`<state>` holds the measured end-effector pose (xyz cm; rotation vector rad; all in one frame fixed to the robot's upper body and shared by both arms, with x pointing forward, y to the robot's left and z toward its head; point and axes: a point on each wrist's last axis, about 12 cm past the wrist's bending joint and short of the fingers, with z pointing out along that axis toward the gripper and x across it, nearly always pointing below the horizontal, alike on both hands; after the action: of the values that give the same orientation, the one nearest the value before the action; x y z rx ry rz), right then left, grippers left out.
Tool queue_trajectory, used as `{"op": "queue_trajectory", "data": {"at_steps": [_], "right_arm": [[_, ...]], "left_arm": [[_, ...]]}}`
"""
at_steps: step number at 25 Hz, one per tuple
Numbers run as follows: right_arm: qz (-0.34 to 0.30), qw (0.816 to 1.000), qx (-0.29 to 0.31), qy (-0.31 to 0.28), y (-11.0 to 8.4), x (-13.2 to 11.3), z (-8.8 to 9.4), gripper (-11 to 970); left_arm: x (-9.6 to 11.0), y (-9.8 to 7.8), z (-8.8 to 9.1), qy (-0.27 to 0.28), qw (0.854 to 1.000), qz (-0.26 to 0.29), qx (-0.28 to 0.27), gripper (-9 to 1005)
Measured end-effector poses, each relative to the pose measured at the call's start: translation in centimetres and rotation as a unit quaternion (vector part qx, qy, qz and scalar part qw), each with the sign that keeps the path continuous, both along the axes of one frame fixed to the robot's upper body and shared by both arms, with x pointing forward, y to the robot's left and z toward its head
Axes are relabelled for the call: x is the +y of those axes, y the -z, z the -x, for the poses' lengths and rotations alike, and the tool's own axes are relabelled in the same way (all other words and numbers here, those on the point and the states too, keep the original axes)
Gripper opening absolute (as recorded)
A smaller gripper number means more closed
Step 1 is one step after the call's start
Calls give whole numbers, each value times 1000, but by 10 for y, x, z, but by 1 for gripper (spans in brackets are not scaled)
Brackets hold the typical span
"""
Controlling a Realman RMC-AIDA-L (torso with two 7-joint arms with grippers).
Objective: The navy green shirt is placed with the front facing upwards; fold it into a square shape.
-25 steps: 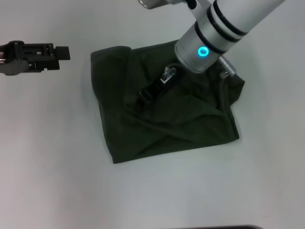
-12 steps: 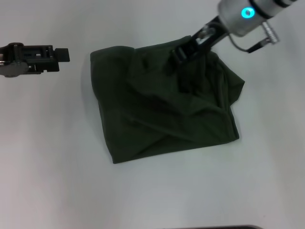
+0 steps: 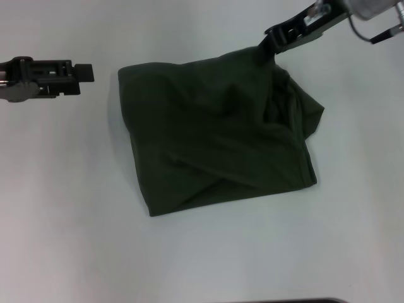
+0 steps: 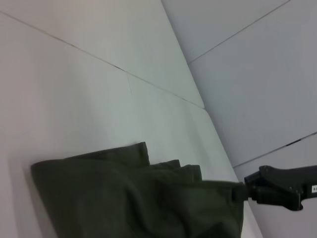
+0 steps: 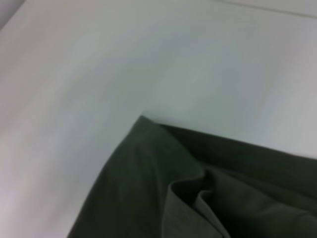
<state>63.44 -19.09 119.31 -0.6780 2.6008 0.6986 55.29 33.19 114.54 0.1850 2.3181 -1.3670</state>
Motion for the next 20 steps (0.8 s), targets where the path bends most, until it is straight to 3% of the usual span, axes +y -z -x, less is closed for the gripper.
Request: {"op": "queue_trajectory", "data": {"at_steps": [8,20], "right_arm": [[17,999,-21,46,-4,-25,-9,30],[50,994,-69,64,10,-25,-21,27]], "left_arm": [[0,2,1,3,1000,-2,0,721],[-1,7,4,5,1000,4,7,721]]}}
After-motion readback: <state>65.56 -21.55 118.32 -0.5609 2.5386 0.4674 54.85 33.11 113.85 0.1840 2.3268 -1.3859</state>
